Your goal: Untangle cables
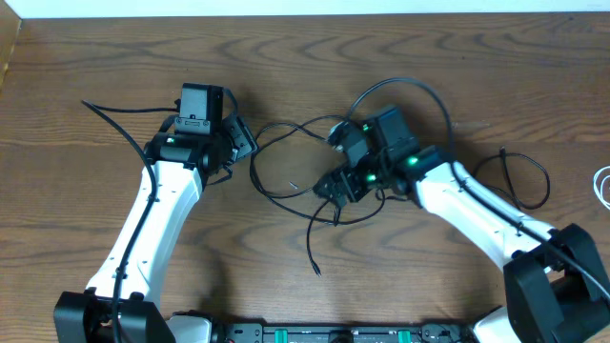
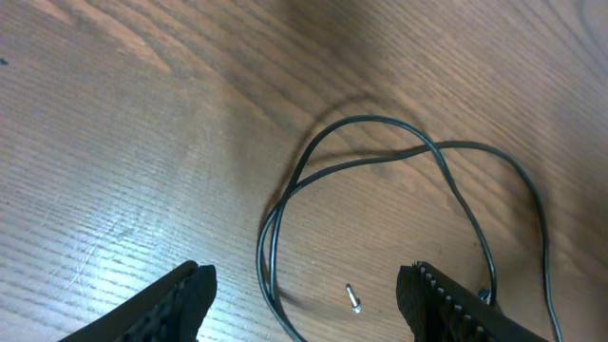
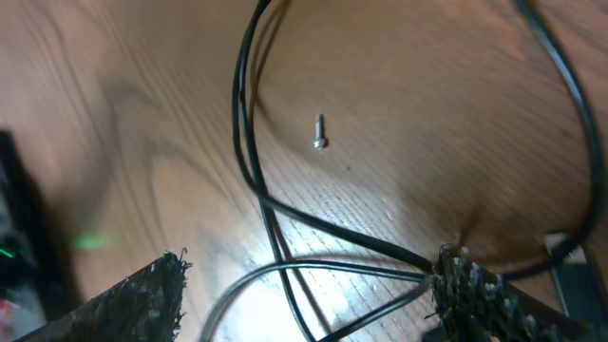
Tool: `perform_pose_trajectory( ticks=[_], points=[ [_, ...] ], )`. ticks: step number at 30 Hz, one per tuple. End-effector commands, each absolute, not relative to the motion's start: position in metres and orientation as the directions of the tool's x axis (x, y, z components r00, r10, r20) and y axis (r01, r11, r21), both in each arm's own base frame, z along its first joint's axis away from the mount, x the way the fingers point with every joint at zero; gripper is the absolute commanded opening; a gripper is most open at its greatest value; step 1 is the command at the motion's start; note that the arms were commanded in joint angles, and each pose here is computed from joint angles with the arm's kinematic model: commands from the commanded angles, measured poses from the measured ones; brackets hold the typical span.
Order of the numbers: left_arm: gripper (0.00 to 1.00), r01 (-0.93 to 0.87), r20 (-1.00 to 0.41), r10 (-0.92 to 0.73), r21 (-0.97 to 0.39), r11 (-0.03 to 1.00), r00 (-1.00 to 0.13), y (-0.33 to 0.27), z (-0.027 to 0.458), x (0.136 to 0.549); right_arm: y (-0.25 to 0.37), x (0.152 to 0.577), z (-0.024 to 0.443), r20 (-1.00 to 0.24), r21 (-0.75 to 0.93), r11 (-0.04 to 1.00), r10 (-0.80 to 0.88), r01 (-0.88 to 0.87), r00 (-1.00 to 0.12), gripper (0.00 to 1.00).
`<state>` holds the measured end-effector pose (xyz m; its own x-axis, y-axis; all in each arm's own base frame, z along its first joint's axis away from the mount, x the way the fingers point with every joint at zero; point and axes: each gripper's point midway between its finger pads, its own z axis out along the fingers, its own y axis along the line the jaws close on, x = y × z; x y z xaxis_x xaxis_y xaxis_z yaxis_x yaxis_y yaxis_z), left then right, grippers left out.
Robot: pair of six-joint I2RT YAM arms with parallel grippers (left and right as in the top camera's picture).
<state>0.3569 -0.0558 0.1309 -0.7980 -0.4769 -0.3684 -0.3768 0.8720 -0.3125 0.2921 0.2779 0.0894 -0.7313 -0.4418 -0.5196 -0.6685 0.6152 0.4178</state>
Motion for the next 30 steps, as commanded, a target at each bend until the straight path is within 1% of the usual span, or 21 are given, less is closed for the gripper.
perform_pose_trajectory(
  ticks=[1,4,7,8,10,11,12,14,17,18,22,24,25,27,30],
  points=[
    [0.68,-0.387,-0.367,-0.482,-0.305,0.870,-0.795,-0.053,0.131,0.359,0.284,0.287,0.083,-0.565,0.231,0.564,-0.586,-0.793,-0.581,0.82],
    [0.68,-0.387,-0.366,-0.483,-0.305,0.870,-0.796,-0.053,0.131,0.359,0.288,0.283,0.071,-0.542,0.194,0.559,-0.624,-0.807,-0.562,0.81],
    [0.68,-0.387,-0.366,-0.483,-0.305,0.870,-0.796,-0.053,0.131,0.359,0.293,0.282,0.056,-0.521,0.177,0.559,-0.645,-0.810,-0.559,0.73],
    [0.68,-0.387,-0.366,-0.483,-0.305,0.870,-0.796,-0.053,0.131,0.359,0.295,0.284,0.044,-0.509,0.169,0.562,-0.654,-0.810,-0.560,0.65],
    [0.68,-0.388,-0.364,-0.482,-0.304,0.870,-0.797,-0.053,0.130,0.358,0.297,0.287,0.038,-0.513,0.169,0.561,-0.652,-0.810,-0.558,0.42],
    [0.68,-0.389,-0.361,-0.482,-0.302,0.870,-0.798,-0.053,0.130,0.357,0.299,0.289,0.038,-0.521,0.167,0.560,-0.648,-0.811,-0.555,0.18],
    [0.68,-0.390,-0.359,-0.482,-0.300,0.871,-0.799,-0.053,0.130,0.357,0.301,0.291,0.040,-0.533,0.168,0.564,-0.638,-0.808,-0.556,0.01],
    [0.68,-0.392,-0.355,-0.481,-0.297,0.871,-0.801,-0.053,0.129,0.356,0.306,0.297,0.048,-0.565,0.171,0.571,-0.611,-0.803,-0.555,0.01],
    [0.68,-0.392,-0.353,-0.481,-0.296,0.871,-0.802,-0.052,0.129,0.355,0.318,0.304,0.074,-0.643,0.166,0.548,-0.570,-0.820,-0.511,0.01],
    [0.68,-0.392,-0.353,-0.481,-0.296,0.871,-0.802,-0.052,0.129,0.355,0.322,0.303,0.089,-0.676,0.170,0.529,-0.552,-0.832,-0.489,0.01],
    [0.68,-0.392,-0.353,-0.481,-0.296,0.871,-0.802,-0.053,0.129,0.355,0.327,0.304,0.123,-0.743,0.152,0.506,-0.508,-0.849,-0.436,0.01],
    [0.68,-0.393,-0.353,-0.481,-0.296,0.871,-0.802,-0.052,0.129,0.355,0.327,0.304,0.126,-0.747,0.151,0.506,-0.505,-0.849,-0.433,0.24],
    [0.68,-0.392,-0.353,-0.481,-0.296,0.871,-0.802,-0.052,0.129,0.355,0.327,0.304,0.125,-0.744,0.152,0.506,-0.507,-0.849,-0.436,0.39],
    [0.68,-0.392,-0.353,-0.481,-0.296,0.871,-0.802,-0.052,0.129,0.355,0.326,0.303,0.123,-0.739,0.155,0.506,-0.511,-0.849,-0.440,0.51],
    [0.68,-0.394,-0.355,-0.482,-0.292,0.871,-0.801,-0.052,0.129,0.355,0.328,0.298,0.120,-0.731,0.159,0.499,-0.520,-0.852,-0.442,0.60]
  ],
)
